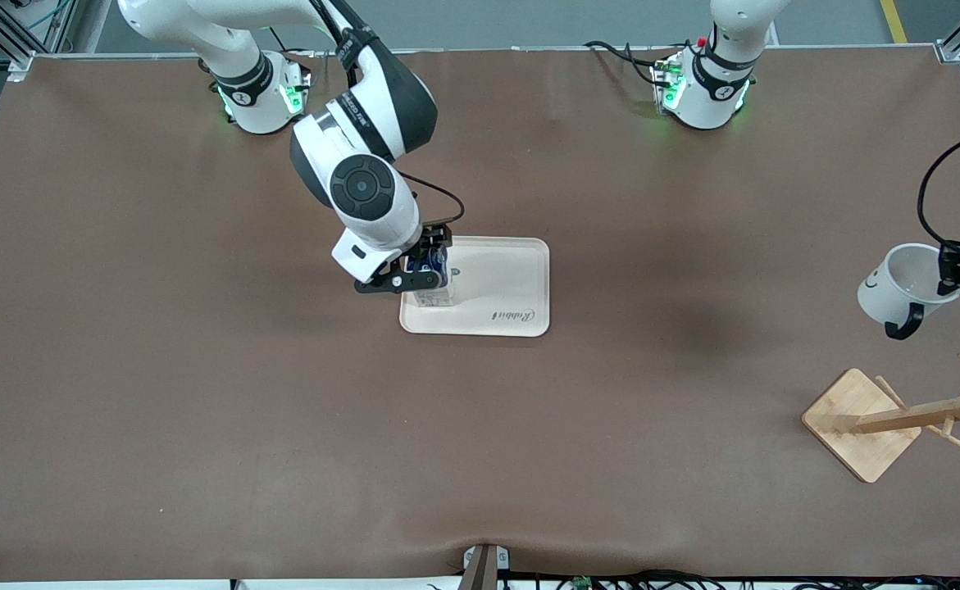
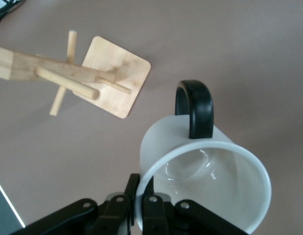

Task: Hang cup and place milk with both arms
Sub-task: 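Carry the mug toward the wooden stand while the right gripper grasps the milk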

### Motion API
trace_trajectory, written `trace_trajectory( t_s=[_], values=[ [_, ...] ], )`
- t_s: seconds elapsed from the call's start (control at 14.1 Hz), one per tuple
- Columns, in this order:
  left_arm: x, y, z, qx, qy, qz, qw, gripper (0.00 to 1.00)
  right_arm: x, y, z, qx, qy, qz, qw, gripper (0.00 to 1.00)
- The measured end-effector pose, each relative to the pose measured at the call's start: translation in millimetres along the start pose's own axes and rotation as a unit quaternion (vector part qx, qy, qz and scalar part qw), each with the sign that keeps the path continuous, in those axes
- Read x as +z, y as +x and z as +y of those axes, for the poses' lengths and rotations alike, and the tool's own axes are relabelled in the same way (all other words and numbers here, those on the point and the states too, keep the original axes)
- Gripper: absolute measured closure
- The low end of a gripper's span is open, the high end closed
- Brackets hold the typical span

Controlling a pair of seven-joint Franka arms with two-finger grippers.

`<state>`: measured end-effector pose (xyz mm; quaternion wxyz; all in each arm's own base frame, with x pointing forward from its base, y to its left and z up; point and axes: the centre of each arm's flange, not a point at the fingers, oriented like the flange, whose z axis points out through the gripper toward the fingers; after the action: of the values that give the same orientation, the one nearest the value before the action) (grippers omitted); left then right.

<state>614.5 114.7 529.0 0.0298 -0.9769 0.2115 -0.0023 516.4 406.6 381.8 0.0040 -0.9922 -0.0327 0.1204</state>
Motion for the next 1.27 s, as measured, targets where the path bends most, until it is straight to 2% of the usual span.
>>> trace_trajectory(
  t_s=[0.35,0.57,0.78,0.85,0.92,0.99,1.2,1.27],
  values=[
    [11.4,2.3,-39.1,0.023,-0.007,0.021,1.0,0.93,1.2,-1.6,-6.5,0.002,0.012,0.002,1.0,0.0],
    [14.6,1.6,-51.4,0.036,0.014,0.013,0.999,0.93,18.8,-4.9,-19.9,-0.007,0.005,-0.001,1.0,0.0],
    [13.1,2.5,-59.4,0.044,0.016,0.019,0.999,0.93,40.1,-1.4,-27.9,-0.013,0.0,0.017,1.0,0.0],
    [12.0,2.4,-61.9,0.043,0.017,0.021,0.999,0.93,47.1,0.4,-27.3,-0.012,0.003,0.024,1.0,0.07],
    [12.0,1.1,-65.0,0.041,0.017,0.021,0.999,0.93,52.2,0.6,-26.3,-0.011,0.003,0.026,1.0,0.07],
    [13.1,-0.8,-68.7,0.04,0.018,0.021,0.999,0.93,54.9,0.2,-25.6,-0.011,0.002,0.024,1.0,0.11],
    [16.4,-6.9,-83.0,0.055,0.019,0.02,0.998,0.93,53.7,-1.4,-25.3,-0.011,0.0,0.022,1.0,0.44],
    [17.4,-9.4,-90.0,0.06,0.019,0.022,0.998,0.93,50.2,-1.4,-25.8,-0.011,0.002,0.024,1.0,0.46]
  ],
)
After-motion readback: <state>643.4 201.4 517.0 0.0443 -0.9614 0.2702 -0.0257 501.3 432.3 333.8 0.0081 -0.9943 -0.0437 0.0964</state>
